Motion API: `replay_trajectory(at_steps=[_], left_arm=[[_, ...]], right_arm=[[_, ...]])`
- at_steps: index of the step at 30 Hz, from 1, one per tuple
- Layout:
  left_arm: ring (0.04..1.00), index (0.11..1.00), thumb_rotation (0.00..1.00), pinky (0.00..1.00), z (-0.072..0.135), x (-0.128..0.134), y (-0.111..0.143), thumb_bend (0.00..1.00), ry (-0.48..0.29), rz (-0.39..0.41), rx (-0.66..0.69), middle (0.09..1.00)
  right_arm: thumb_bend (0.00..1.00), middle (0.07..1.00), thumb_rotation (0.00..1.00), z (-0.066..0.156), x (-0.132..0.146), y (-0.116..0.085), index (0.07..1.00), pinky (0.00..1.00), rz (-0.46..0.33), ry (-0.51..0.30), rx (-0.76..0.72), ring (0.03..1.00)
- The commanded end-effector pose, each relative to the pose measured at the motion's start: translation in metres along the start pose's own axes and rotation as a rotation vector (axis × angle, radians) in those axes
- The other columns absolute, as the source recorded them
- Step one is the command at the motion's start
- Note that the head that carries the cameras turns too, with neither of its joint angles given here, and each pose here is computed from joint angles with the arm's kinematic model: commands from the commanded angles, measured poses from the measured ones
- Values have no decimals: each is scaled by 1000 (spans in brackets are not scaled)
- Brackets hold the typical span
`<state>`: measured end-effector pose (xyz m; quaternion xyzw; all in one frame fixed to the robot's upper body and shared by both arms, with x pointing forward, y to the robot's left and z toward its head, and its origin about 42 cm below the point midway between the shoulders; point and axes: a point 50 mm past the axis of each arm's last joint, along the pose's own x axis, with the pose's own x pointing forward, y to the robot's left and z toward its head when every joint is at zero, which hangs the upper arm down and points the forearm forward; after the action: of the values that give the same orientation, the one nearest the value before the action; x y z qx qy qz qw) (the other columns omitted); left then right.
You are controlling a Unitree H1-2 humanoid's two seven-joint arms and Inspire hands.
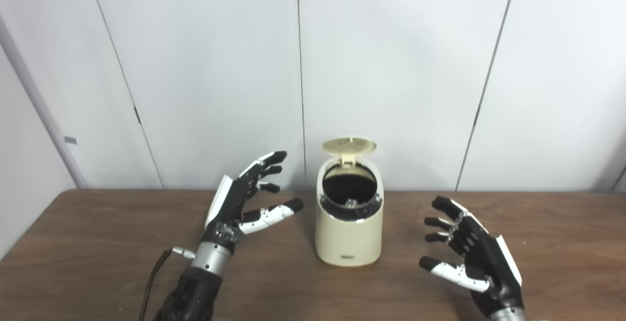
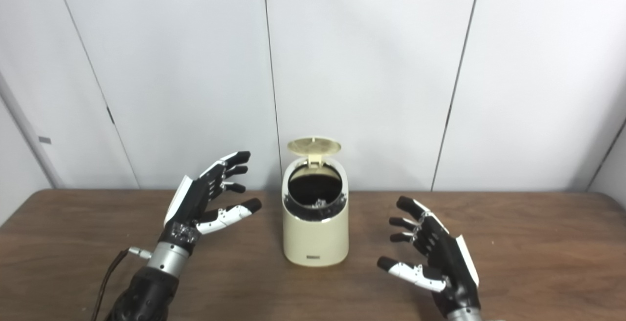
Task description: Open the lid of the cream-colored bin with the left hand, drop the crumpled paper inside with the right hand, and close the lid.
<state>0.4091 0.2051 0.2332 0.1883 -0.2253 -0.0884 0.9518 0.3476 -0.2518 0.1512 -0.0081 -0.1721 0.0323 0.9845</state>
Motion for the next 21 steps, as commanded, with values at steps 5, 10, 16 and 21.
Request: replay_trajectory(at_steps=[5, 10, 16, 21], left_arm=[[891, 913, 394, 694, 34, 37, 13, 920, -116, -36, 60, 906], [895, 920, 387, 724, 46, 52, 9, 915, -137, -63, 84, 910], [928, 932, 399, 783, 54, 67, 5, 923, -131, -104, 110, 950], [956, 947, 417, 818, 60, 78, 0, 922, -134, -146, 162, 970]], right_arm=[[825, 848, 196, 14, 8, 3, 810, 604, -9, -54, -17, 735], [825, 858, 208, 17, 10, 2, 813, 621, -15, -49, -28, 742], [833, 861, 222, 16, 11, 1, 814, 607, -18, -46, -35, 741], [830, 861, 232, 17, 11, 4, 817, 592, -18, -47, -58, 727]])
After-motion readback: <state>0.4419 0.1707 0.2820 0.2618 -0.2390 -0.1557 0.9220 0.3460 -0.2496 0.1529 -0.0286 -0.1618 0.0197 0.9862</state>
